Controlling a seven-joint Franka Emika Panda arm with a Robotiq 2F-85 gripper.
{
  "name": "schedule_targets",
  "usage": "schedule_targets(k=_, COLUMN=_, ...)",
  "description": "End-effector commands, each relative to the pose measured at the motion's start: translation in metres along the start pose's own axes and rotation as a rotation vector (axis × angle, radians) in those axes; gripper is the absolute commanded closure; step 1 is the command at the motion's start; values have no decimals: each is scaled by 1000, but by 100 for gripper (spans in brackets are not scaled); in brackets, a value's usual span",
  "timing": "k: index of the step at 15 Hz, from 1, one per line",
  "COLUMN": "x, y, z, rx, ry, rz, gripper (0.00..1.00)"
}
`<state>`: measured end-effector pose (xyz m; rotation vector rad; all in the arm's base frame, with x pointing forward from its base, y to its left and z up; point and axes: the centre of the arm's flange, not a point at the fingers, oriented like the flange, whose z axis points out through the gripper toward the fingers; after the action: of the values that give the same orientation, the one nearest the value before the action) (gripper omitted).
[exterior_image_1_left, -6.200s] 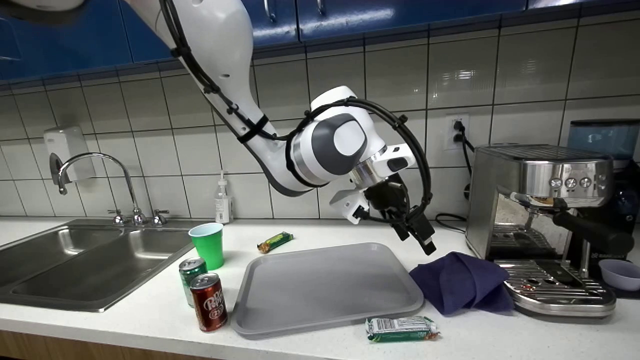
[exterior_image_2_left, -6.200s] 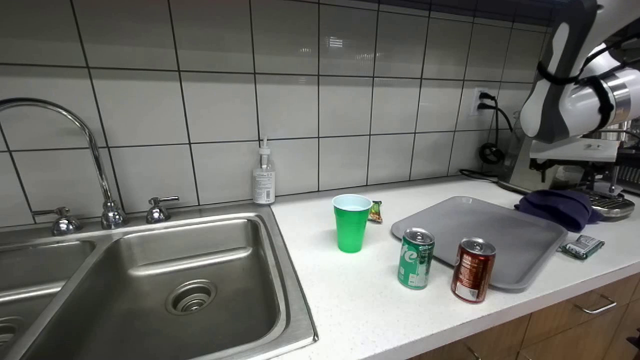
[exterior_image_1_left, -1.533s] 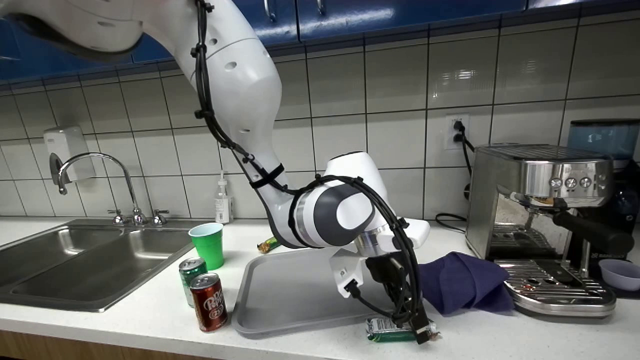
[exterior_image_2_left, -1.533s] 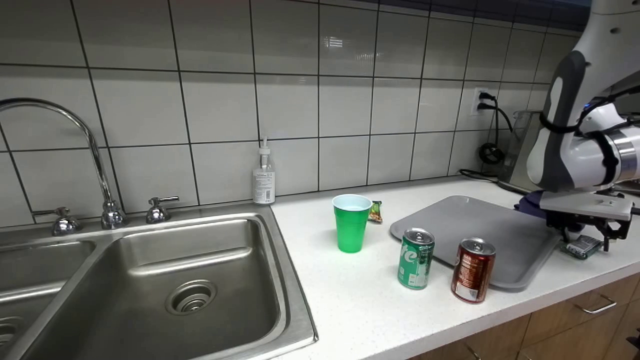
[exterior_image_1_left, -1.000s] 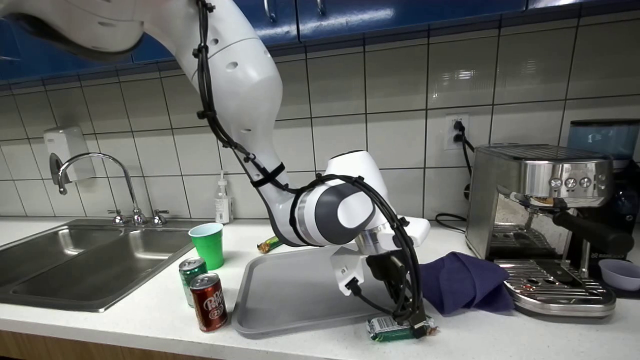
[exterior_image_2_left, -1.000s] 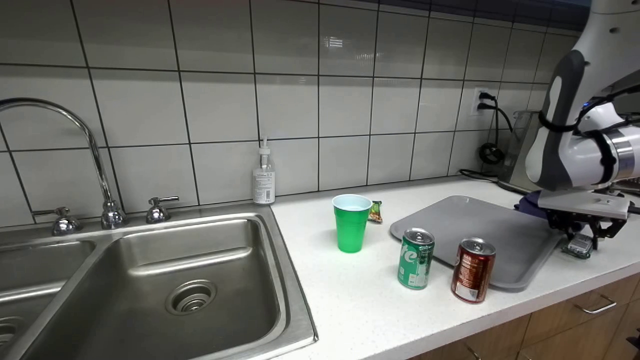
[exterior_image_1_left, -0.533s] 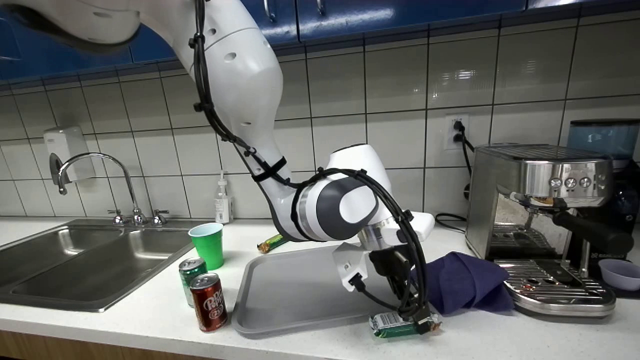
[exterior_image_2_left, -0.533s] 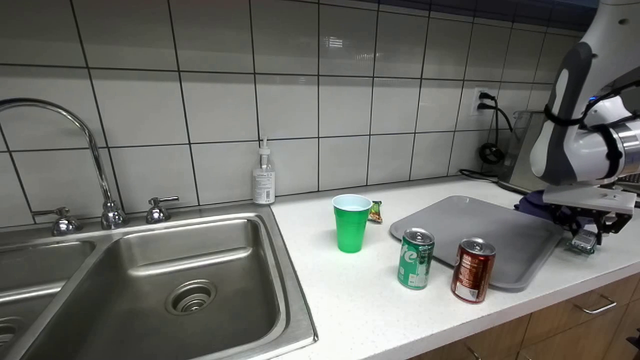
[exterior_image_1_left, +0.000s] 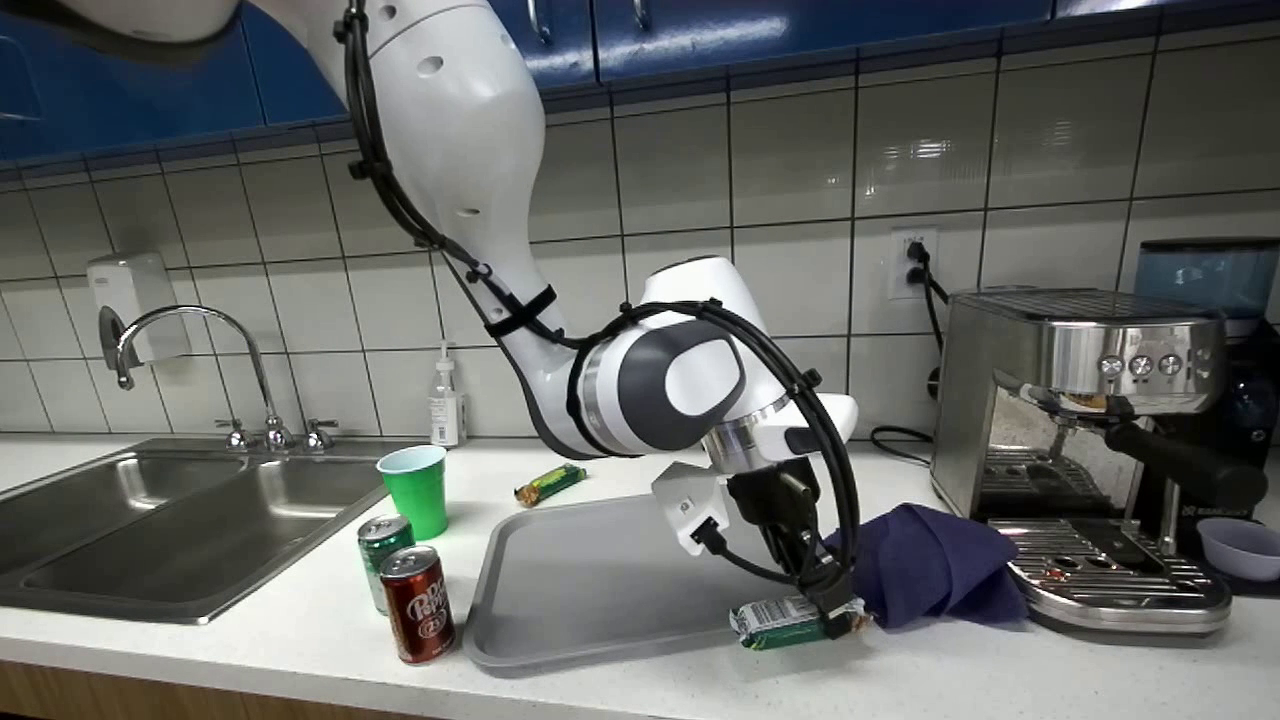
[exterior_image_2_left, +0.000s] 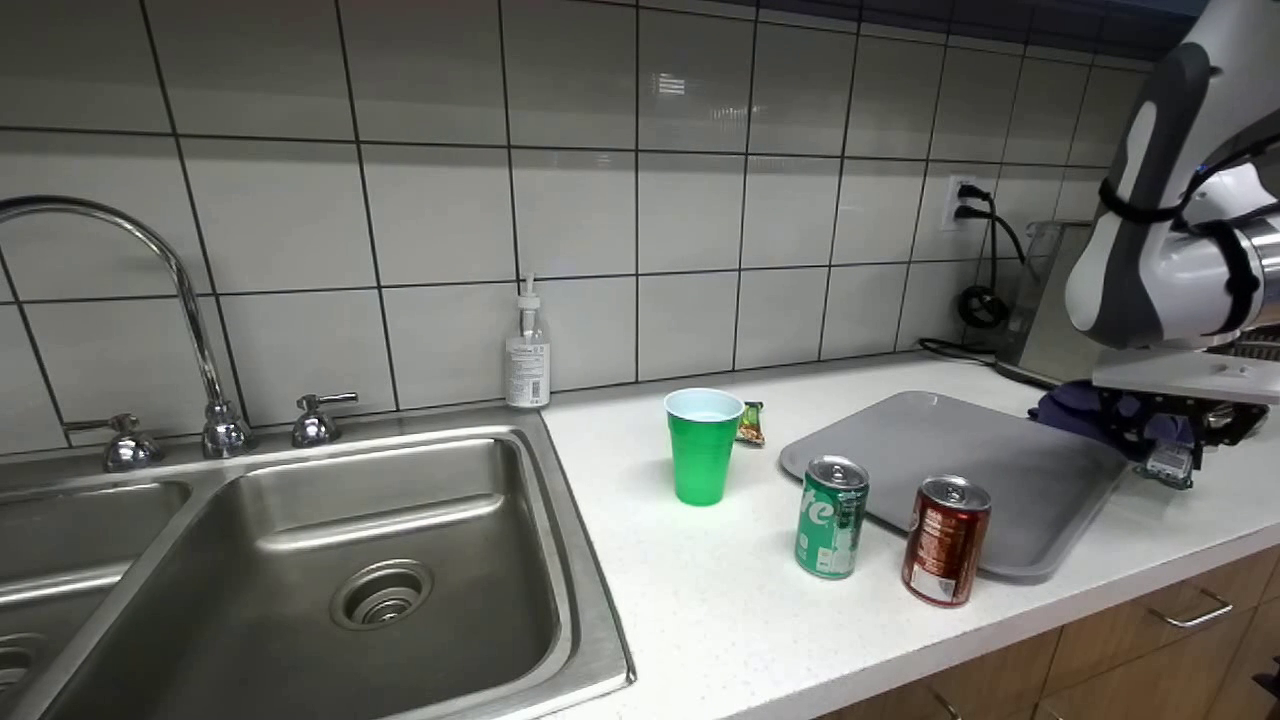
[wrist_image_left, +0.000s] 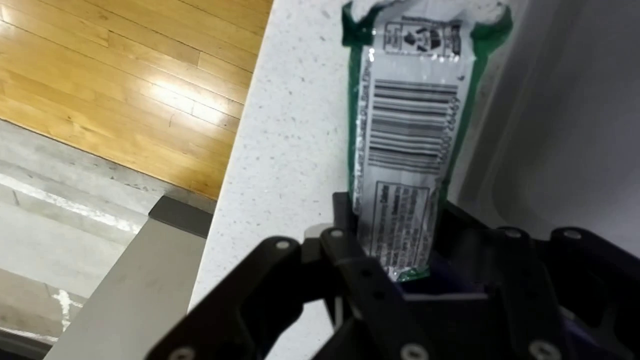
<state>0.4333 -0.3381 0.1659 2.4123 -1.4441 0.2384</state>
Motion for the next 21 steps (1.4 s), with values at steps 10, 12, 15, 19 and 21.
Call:
schedule_targets(k=10, x=-17, y=-51, z=-21, rx=26, ry=5, rz=-117, gripper=83)
schedule_targets(k=12, x=-18, y=-60, z=-17, rx=28, ry=5, rz=-129, gripper=83)
schedule_targets(k=15, x=-20, y=-74, z=-12, rx=29, ry=7, rz=-147, gripper=83)
schedule_targets(k=19, x=-22, y=-90, z=-7, rx=30, ry=12, rz=-167, gripper=83)
schedule_targets(k=21, x=-23, y=-96, z=-4, rx=27, ry=15, rz=-176, gripper=83)
